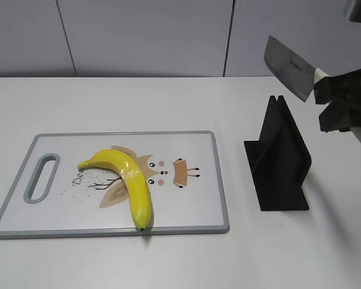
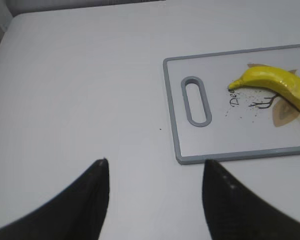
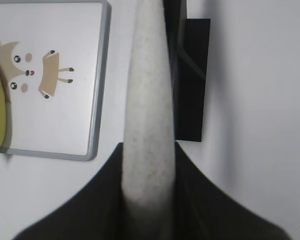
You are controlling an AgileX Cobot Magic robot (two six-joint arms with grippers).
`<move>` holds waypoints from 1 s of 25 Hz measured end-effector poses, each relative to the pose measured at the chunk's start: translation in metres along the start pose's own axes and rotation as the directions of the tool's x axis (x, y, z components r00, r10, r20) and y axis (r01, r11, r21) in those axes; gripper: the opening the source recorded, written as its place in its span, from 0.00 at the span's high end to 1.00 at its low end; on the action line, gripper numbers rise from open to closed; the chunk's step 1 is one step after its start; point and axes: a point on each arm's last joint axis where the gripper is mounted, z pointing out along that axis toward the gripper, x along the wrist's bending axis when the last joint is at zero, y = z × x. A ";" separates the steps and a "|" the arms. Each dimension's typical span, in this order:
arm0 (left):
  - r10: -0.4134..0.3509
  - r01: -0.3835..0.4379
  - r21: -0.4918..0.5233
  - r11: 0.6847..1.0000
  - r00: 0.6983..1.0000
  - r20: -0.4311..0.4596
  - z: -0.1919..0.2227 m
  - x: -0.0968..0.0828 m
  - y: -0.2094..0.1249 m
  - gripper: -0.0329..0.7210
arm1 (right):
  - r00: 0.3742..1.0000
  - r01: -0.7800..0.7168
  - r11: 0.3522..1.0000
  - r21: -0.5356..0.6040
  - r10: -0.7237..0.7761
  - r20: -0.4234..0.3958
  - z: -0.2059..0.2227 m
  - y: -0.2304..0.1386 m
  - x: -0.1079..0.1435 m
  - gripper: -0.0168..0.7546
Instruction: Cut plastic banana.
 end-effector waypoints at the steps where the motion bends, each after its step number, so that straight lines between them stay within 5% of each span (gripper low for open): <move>1: 0.000 0.000 -0.021 1.000 1.000 -0.003 -0.005 -0.001 -0.006 0.20 | 1.000 0.000 1.000 -0.002 0.000 0.010 0.000 0.000 -0.001 0.73; 14: -0.004 0.004 -0.073 0.997 1.000 -0.003 -0.012 -0.003 -0.018 0.23 | 0.995 -0.011 1.000 0.017 0.009 0.097 0.018 0.003 -0.008 0.73; 25: -0.004 0.004 -0.073 0.997 1.000 -0.003 -0.012 -0.003 -0.018 0.23 | 0.997 0.023 0.999 0.032 -0.025 0.070 0.031 0.005 -0.005 0.73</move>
